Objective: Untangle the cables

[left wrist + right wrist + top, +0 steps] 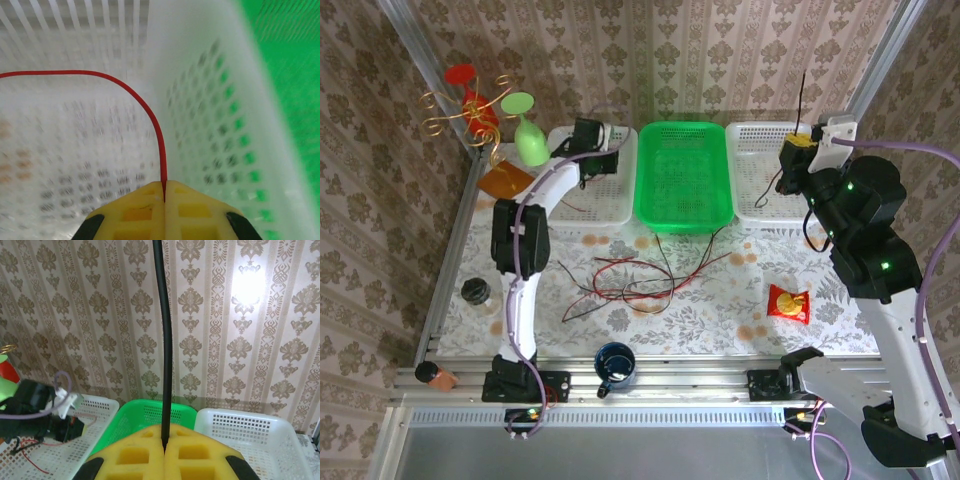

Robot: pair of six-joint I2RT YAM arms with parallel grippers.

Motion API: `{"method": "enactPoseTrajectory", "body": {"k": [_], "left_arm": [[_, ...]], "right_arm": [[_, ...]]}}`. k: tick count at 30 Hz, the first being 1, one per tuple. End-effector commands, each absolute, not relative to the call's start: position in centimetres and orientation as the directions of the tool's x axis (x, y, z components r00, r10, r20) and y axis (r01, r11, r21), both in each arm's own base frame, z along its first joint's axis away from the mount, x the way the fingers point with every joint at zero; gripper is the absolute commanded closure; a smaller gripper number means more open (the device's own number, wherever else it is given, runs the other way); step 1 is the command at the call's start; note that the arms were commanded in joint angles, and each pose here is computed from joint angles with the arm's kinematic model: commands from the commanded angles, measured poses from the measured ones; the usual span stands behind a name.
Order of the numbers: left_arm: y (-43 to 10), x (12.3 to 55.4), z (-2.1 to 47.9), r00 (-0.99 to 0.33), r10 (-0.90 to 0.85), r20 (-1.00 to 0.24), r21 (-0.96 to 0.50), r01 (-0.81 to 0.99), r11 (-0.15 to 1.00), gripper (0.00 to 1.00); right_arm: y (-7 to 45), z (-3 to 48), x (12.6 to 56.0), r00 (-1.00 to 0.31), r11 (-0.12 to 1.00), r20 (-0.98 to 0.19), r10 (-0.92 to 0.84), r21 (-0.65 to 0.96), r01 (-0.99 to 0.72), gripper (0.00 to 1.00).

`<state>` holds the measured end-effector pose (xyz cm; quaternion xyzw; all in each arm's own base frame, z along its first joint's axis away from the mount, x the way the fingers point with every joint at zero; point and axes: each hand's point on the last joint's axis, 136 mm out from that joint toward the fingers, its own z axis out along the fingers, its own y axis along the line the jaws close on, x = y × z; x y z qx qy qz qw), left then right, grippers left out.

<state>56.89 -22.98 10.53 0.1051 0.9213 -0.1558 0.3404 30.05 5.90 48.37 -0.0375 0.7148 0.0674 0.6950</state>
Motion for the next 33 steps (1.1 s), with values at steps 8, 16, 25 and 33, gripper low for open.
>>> {"method": "enactPoseTrajectory", "body": {"k": [8,16,25,33], "left_arm": [[-23.1,55.2,5.8,-0.84,0.1,-0.533,-0.298,0.298,0.907,0.88],[-23.4,55.6,13.7,-0.725,0.13,-0.676,-0.246,0.389,0.888,0.26],[-21.9,55.9,19.8,-0.654,0.188,-0.733,-0.119,0.395,0.911,0.18],[-22.6,52.2,25.6,-0.603,0.196,-0.773,-0.129,0.452,0.883,0.18]], "right_arm": [[5.4,47.7,30.4,-0.062,0.99,-0.997,0.056,0.063,-0.122,1.0],[5.0,46.5,32.1,-0.133,0.987,-0.983,0.129,0.14,-0.075,1.0],[4.9,45.2,33.5,-0.189,0.989,-0.974,0.125,0.137,-0.053,1.0],[2.4,45.2,36.5,-0.227,0.994,-0.97,0.088,0.071,0.081,1.0]]}}
